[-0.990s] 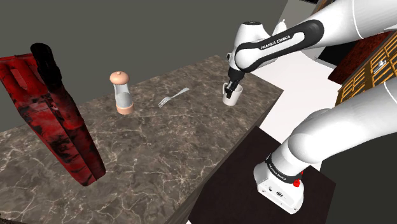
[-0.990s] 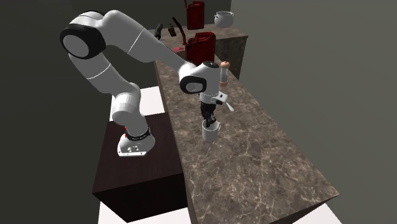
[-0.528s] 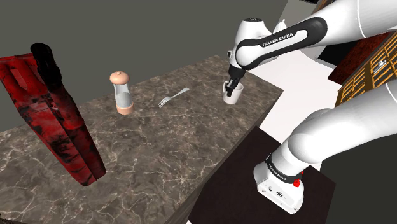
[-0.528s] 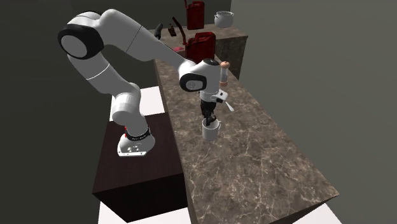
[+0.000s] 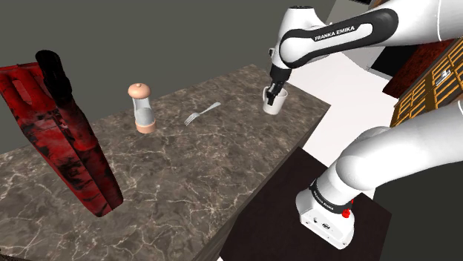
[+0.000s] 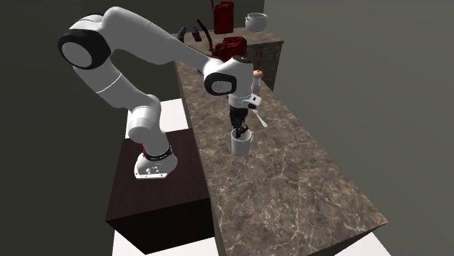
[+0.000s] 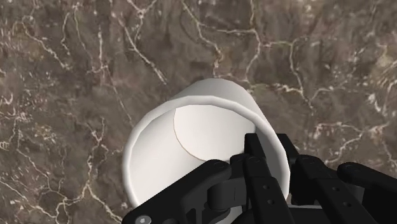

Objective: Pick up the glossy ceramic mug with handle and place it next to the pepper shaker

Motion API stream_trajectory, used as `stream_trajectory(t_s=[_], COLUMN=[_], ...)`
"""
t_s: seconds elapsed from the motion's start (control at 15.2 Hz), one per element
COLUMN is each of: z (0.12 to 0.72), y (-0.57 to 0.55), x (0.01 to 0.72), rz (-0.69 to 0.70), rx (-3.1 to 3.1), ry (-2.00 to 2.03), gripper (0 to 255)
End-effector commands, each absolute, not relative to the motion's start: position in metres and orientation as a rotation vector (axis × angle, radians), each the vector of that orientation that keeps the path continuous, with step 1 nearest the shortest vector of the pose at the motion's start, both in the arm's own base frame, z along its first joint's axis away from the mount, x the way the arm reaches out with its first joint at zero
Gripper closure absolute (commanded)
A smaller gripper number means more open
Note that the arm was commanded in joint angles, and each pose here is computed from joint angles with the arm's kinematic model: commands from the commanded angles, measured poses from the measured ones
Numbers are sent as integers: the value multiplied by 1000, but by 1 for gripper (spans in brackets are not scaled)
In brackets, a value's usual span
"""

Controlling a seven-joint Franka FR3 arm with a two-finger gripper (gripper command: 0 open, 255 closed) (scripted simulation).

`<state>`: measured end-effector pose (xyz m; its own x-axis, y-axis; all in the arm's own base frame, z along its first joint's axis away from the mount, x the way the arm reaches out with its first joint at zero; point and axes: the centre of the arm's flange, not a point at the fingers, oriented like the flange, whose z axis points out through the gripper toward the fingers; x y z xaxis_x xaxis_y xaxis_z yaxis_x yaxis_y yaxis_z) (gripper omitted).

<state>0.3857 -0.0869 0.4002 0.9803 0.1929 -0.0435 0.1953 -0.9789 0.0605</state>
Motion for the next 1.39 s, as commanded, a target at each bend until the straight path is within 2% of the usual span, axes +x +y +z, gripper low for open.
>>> stream_trajectory(t_s=[0.0,1.32], z=[411,516], y=[-87,-87], x=[386,386], rz=[-58,-58], rx=[3062,3062], ry=[300,300], gripper=[255,255])
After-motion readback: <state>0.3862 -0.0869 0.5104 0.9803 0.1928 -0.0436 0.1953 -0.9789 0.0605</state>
